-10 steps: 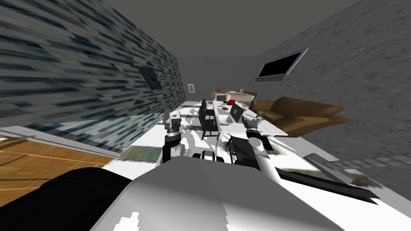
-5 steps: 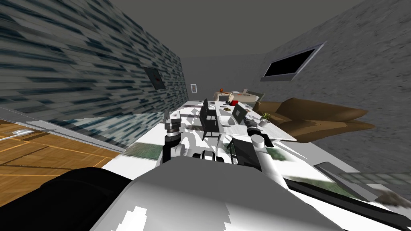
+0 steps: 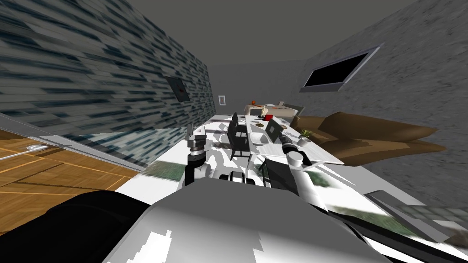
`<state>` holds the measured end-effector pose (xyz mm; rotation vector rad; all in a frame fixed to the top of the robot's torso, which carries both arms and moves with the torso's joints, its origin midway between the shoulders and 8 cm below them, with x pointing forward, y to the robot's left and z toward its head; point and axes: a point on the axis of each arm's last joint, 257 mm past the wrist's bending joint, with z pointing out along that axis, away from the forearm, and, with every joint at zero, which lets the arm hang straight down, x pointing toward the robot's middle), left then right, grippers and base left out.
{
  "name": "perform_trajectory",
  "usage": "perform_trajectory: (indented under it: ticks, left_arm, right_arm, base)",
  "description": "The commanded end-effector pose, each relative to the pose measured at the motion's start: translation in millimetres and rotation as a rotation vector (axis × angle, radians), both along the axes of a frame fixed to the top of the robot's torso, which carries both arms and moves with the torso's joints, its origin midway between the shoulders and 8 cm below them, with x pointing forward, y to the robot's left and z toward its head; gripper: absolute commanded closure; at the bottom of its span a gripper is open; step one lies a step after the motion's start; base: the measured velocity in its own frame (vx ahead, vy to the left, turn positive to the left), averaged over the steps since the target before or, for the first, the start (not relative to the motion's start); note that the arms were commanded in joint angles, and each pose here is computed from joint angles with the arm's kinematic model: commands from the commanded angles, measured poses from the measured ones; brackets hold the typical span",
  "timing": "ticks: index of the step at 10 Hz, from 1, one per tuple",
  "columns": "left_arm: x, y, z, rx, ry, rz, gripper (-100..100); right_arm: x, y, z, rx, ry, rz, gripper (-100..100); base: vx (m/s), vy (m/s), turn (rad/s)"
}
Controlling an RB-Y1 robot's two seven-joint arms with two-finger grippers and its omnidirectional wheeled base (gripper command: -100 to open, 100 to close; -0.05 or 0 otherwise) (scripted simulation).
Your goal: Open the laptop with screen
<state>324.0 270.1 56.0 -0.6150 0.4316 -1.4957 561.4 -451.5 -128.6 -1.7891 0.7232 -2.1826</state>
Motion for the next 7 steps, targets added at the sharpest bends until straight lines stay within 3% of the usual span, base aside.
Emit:
perform_trajectory:
  ticks: [1,7]
  left_arm:
    - [0.0,0.0,0.0,0.000,0.000,0.000,0]
    - [0.0,0.0,0.0,0.000,0.000,0.000,0]
  right_arm:
    - [12.4,-12,-3.1,0.152,-0.010,0.021,-100]
    - [25.9,-26,-12.2,0.351,-0.022,0.044,-100]
  base:
    - [0.056,-0.051,0.067]
    - [0.040,-0.033,0.025]
